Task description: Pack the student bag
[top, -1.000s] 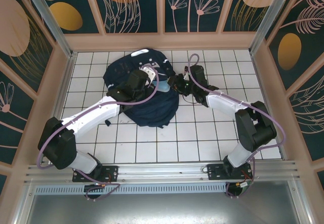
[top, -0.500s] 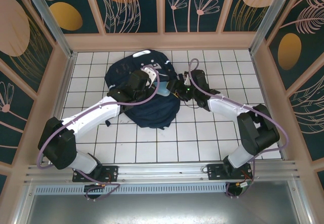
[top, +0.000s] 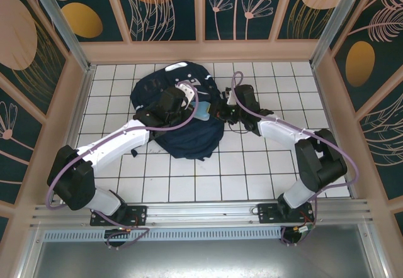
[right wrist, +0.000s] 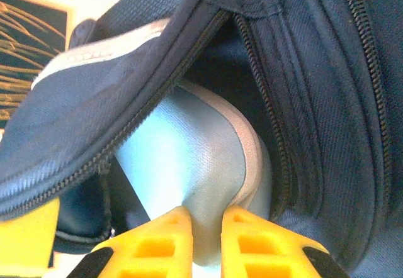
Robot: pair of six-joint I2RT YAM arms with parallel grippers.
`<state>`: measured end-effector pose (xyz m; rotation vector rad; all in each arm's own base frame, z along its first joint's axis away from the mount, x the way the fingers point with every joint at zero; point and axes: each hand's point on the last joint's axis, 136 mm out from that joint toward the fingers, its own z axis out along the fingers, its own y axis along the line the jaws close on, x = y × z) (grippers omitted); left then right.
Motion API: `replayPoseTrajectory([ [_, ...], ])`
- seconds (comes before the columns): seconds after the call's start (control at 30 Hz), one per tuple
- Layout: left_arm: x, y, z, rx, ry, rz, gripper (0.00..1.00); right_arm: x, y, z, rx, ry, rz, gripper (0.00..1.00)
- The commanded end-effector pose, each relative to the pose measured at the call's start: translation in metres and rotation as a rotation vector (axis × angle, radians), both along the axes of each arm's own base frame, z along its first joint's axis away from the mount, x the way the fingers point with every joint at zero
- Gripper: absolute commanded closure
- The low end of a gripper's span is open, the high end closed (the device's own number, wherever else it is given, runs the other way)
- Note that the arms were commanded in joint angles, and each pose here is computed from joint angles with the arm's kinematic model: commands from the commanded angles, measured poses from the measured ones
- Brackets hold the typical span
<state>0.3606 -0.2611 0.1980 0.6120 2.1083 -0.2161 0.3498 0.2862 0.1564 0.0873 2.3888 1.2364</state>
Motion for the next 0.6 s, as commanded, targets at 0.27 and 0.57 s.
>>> replayPoseTrajectory([
  [0.27,-0.005,-0.007,0.059,-0.131,-0.166,-0.023,1.00,-0.010,-0.033,0.015,-0.104,-0.069,0.123,0.90],
  [0.57,-0.004,-0.023,0.058,-0.153,-0.147,-0.087,1.00,0.007,0.025,0.027,-0.002,-0.079,0.173,0.88],
])
